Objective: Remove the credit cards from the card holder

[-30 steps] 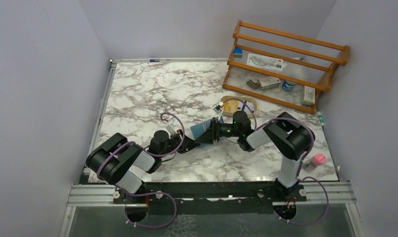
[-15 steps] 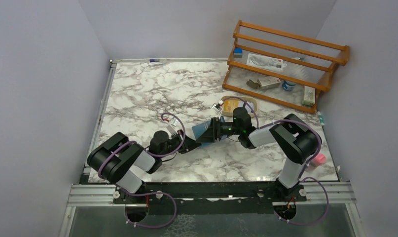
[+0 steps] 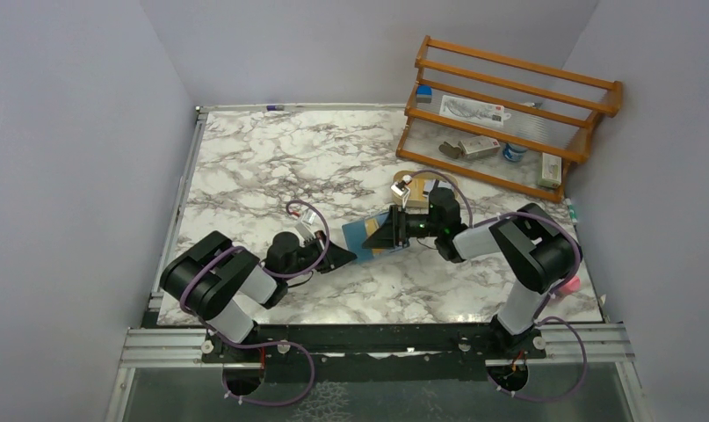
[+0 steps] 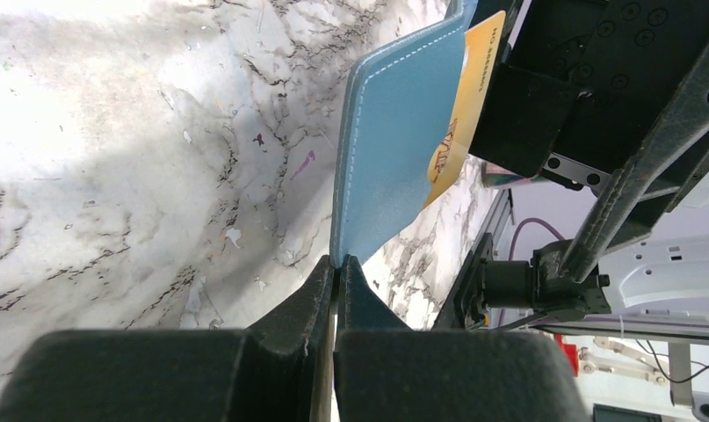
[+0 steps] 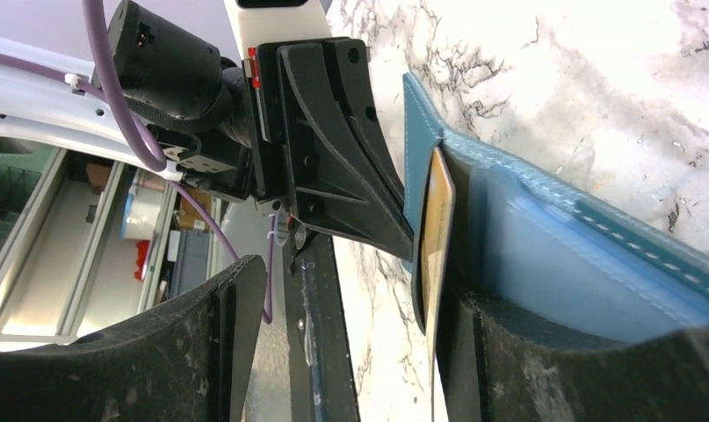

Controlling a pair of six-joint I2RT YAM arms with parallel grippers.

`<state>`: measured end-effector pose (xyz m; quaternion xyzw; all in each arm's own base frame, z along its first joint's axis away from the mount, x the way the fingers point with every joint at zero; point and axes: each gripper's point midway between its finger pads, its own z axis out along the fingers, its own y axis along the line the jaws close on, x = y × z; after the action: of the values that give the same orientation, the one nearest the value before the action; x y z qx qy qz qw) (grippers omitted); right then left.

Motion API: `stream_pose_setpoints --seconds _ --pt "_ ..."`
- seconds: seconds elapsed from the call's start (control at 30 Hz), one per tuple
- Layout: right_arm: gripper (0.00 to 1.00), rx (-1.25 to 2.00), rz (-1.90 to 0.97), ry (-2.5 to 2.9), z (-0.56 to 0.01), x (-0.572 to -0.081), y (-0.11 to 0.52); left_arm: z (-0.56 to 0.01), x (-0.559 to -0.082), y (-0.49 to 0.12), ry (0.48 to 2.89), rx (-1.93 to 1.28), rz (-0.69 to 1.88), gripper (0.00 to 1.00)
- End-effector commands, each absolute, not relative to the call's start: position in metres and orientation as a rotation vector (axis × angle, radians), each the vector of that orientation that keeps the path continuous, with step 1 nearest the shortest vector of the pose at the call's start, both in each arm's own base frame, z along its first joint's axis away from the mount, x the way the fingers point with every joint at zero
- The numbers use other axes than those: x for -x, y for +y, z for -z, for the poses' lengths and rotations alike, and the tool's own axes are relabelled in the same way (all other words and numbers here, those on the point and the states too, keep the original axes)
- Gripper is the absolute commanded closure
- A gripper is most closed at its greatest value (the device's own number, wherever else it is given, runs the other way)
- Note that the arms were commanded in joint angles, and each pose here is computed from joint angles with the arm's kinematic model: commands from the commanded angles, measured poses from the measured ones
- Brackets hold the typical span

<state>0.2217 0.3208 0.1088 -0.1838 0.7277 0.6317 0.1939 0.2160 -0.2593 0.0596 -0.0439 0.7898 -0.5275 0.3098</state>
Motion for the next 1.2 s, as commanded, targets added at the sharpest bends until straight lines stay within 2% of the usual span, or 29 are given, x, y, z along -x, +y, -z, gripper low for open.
stream_pose_setpoints --seconds 0.0,0.23,0.3,0.43,0.6,0.8,1.03,1.17 --pt "0.33 0.561 -1.82 2.033 -0.113 -0.212 0.319 -0.061 -0.222 -0.26 2.072 0.107 1.39 1.0" --pt "0.46 0.515 -1.779 2.091 -0.098 -0.217 0.316 -0.06 -0.222 -0.26 2.076 0.105 1.392 1.0" --pt "0.55 0.506 -1.756 2.105 -0.095 -0.219 0.311 -0.06 -0.222 -0.26 2.077 0.103 1.393 1.0" --pt "0.97 0.473 -1.686 2.158 -0.085 -0.225 0.3 -0.06 -0.222 -0.261 2.079 0.1 1.395 1.0" --pt "0.99 0.418 -1.584 2.218 -0.075 -0.235 0.281 -0.059 -0.222 -0.263 2.084 0.088 1.406 1.0" --pt "0.99 0.293 -1.306 2.297 -0.074 -0.261 0.249 -0.056 -0.22 -0.261 2.094 0.088 1.4 1.0" --pt "0.99 0.159 -1.018 2.198 -0.135 -0.33 0.217 -0.049 -0.218 -0.264 2.116 0.058 1.418 1.0" --pt "0.99 -0.002 -0.956 2.256 -0.124 -0.374 0.193 -0.049 -0.217 -0.267 2.118 0.058 1.44 1.0"
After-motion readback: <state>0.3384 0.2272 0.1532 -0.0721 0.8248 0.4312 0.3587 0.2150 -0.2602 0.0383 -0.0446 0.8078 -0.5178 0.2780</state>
